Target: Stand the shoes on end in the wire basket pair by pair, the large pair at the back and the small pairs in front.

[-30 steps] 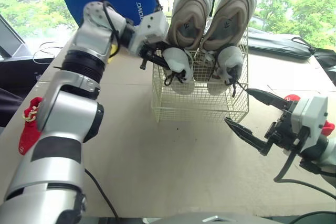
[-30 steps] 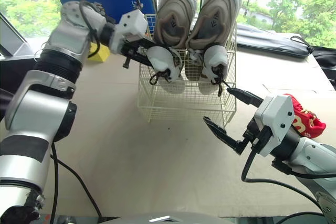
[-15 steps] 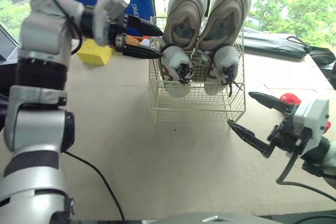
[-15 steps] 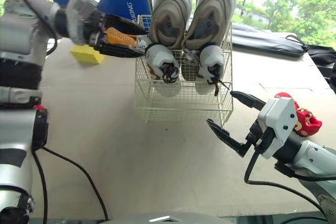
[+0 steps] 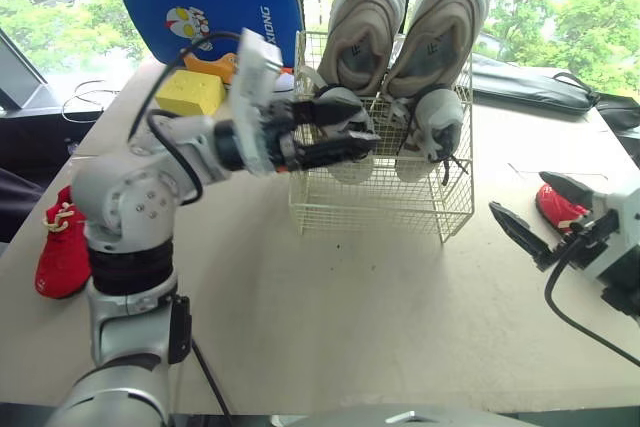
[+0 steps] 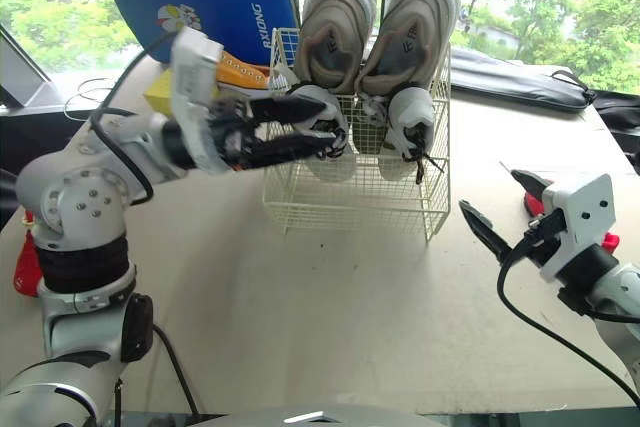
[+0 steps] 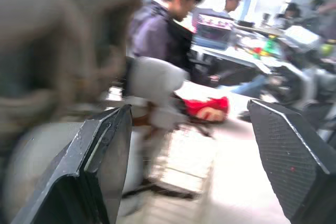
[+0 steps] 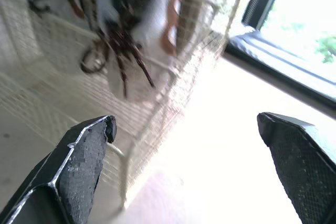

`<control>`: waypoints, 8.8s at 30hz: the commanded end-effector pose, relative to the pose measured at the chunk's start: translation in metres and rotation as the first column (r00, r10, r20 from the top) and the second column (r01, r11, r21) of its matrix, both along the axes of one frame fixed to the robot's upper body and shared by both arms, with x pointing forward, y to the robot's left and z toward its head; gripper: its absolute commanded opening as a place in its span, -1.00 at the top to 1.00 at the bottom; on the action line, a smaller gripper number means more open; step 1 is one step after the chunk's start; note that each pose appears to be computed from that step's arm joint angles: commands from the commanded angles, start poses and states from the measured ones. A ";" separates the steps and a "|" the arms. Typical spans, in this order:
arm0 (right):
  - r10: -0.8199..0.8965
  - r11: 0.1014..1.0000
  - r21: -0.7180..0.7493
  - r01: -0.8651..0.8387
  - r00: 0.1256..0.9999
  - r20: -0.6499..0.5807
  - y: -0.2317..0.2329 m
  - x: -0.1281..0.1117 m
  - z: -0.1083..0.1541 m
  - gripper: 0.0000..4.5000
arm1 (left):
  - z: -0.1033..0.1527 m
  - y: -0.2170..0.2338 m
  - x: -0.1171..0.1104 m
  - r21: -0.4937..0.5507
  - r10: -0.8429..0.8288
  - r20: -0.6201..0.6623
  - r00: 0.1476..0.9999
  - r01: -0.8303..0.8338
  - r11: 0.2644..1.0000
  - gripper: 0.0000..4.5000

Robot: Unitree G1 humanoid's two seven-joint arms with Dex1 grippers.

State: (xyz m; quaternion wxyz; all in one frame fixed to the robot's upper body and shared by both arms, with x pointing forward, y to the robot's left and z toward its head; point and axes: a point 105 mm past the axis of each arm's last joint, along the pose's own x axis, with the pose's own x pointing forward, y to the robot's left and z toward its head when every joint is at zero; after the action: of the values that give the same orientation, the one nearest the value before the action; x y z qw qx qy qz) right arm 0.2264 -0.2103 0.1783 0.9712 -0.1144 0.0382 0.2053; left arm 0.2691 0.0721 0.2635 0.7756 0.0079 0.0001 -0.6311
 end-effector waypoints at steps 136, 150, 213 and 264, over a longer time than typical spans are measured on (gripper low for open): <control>0.855 0.422 0.569 -0.706 0.519 0.010 0.136 0.021 0.120 -0.49 | 0.029 0.004 -0.003 -0.356 -0.273 -0.004 0.962 0.254 0.899 0.65; 0.837 0.450 0.558 -0.698 0.547 0.010 0.138 0.014 0.112 1.00 | 0.020 -0.006 -0.003 -0.283 -0.230 0.009 0.973 0.223 0.933 -0.15; 0.553 0.831 -0.034 -0.555 0.817 0.166 0.074 0.062 0.009 -0.80 | -0.054 0.089 -0.059 -0.024 0.258 -0.046 0.965 -0.260 0.965 -0.95; 0.910 0.415 -0.134 -0.900 0.411 0.059 0.133 -0.012 0.066 -1.00 | -0.167 0.385 -0.097 0.415 1.000 -0.023 -0.012 -0.910 -0.002 -0.62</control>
State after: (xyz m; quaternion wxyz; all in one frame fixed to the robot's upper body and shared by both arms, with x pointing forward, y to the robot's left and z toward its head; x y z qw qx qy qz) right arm 0.2183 -0.0739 0.2346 0.6991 -0.1559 -0.0603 0.6952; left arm 0.1761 0.4567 0.1055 0.9739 0.0245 0.1988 0.1064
